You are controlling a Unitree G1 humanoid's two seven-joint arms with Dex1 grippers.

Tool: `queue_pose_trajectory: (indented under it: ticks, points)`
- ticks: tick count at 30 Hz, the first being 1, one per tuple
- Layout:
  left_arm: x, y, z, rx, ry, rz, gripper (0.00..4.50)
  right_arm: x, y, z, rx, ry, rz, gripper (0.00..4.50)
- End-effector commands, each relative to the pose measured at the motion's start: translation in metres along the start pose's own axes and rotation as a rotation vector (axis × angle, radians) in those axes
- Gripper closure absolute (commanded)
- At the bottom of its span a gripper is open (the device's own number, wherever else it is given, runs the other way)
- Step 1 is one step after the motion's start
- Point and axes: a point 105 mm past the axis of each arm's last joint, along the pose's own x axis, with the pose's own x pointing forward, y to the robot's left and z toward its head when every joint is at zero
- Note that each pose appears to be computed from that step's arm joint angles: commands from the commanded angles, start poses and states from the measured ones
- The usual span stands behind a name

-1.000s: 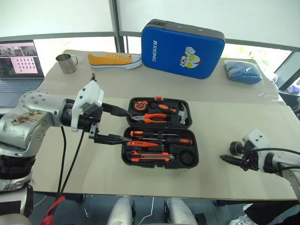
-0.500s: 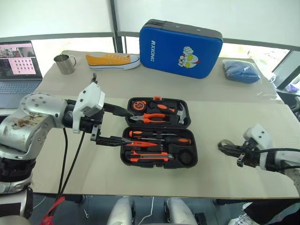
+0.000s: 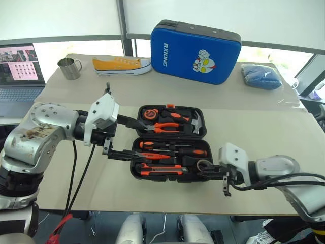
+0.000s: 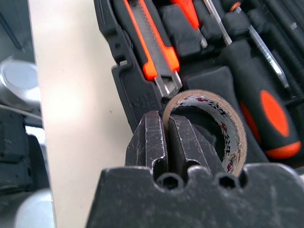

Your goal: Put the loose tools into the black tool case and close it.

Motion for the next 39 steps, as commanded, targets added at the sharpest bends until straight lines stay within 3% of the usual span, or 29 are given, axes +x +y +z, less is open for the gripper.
queue_pose_trajectory:
  ticks: [1,3,6,12,16,20,24,27,33,34,37,39]
  points:
    - [-0.002,-0.001,0.005,0.043,0.003,0.009,0.00,0.004,0.001,0.001,-0.043,0.022,0.004,4.48]
    - [-0.001,-0.002,0.006,0.043,0.001,0.006,0.00,0.006,-0.002,-0.005,-0.048,0.054,-0.010,4.48]
    - [-0.001,-0.003,0.006,0.044,-0.001,0.004,0.00,0.005,0.000,-0.005,-0.058,0.069,0.001,3.49]
    - [-0.002,0.000,0.005,0.043,0.001,0.014,0.00,-0.004,0.008,0.019,-0.057,-0.007,0.041,1.41]
    - [-0.005,0.009,-0.006,0.001,0.015,0.076,0.00,-0.026,-0.012,0.043,-0.018,-0.101,-0.039,0.12]
    - [-0.016,0.035,-0.055,-0.111,0.149,0.311,0.00,-0.047,-0.048,0.034,0.108,-0.151,-0.209,0.12]
    - [-0.026,0.051,-0.095,-0.183,0.265,0.498,0.00,-0.059,-0.079,0.007,0.164,-0.119,-0.362,1.31]
    - [-0.024,0.044,-0.116,-0.228,0.293,0.511,0.75,-0.065,-0.099,-0.027,0.198,-0.045,-0.448,2.20]
    - [0.000,0.039,-0.131,-0.226,0.301,0.481,2.94,-0.041,-0.104,-0.040,0.193,-0.041,-0.396,4.27]
    - [0.003,0.038,-0.132,-0.233,0.295,0.475,3.27,-0.038,-0.103,-0.039,0.192,-0.046,-0.384,4.50]
    - [0.012,0.034,-0.131,-0.225,0.275,0.434,4.43,-0.025,-0.101,-0.035,0.179,-0.063,-0.338,4.50]
    - [0.016,0.034,-0.130,-0.226,0.263,0.429,4.43,-0.015,-0.096,-0.030,0.166,-0.075,-0.303,4.50]
